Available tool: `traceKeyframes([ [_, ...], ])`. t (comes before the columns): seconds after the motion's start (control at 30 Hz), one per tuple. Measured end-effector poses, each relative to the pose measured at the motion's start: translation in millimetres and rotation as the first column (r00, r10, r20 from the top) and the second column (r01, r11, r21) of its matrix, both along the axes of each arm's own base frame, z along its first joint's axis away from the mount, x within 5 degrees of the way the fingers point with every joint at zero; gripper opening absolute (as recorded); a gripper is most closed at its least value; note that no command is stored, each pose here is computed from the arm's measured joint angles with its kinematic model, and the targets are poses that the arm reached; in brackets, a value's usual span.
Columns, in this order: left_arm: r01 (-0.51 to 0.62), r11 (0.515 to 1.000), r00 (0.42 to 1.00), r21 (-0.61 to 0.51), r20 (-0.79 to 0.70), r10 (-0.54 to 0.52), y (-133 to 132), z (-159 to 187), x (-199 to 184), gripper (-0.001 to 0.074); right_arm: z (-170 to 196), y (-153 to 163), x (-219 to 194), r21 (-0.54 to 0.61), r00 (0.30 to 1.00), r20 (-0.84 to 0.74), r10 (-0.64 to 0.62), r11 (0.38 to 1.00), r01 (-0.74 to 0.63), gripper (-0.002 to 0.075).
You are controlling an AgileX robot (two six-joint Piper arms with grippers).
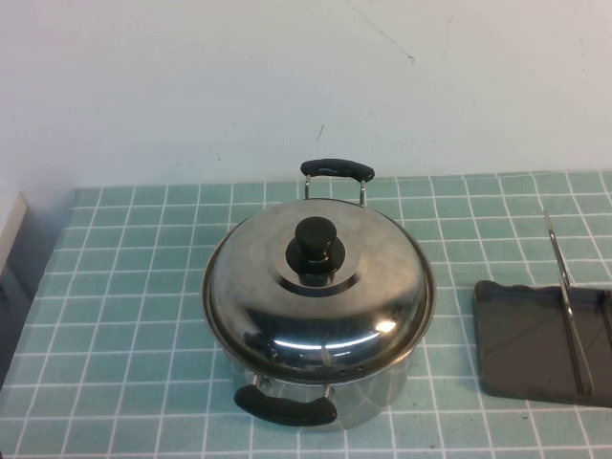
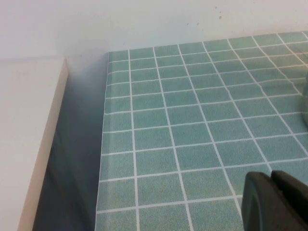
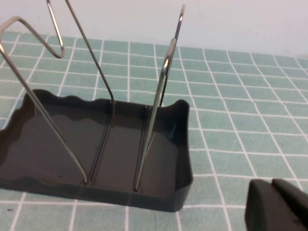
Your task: Put pot lid on rack
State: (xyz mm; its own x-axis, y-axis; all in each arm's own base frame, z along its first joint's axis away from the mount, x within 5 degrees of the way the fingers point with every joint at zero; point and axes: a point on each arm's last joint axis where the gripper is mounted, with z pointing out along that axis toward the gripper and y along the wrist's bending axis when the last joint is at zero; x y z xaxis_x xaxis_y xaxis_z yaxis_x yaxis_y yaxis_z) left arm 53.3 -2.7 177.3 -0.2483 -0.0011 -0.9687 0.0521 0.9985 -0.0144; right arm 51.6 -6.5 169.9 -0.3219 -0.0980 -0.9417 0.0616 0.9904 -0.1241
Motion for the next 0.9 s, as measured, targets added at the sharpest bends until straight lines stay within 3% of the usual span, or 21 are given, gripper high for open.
traceKeyframes([
  [0.67, 0.0, 1.0, 1.0, -0.016, -0.001, 0.0, 0, 0, 0, -0.0003, 0, 0, 0, 0.0, 1.0, 0.0, 0.0, 1.0, 0.0, -0.0001],
  [0.73, -0.003, 0.995, 1.0, -0.103, 0.001, 0.003, -2, 1, 0, -0.0003, 0, 0, 0, 0.0, 1.0, 0.0, 0.0, 1.0, 0.0, -0.0001],
  [0.8, -0.008, 0.965, 1.0, -0.263, 0.007, 0.01, -5, 3, 0, -0.0003, 0, 0, 0, 0.0, 1.0, 0.0, 0.0, 1.0, 0.0, -0.0001],
  [0.87, -0.017, 0.866, 1.0, -0.501, 0.0, 0.02, -9, 6, 0, -0.0003, 0, 0, 0, 0.0, 1.0, 0.0, 0.0, 1.0, 0.0, -0.0001],
  [0.9, -0.022, 0.778, 1.0, -0.628, -0.002, 0.027, -11, 8, 0, -0.0003, 0, 0, 0, 0.0, 1.0, 0.0, 0.0, 1.0, 0.0, -0.0001],
])
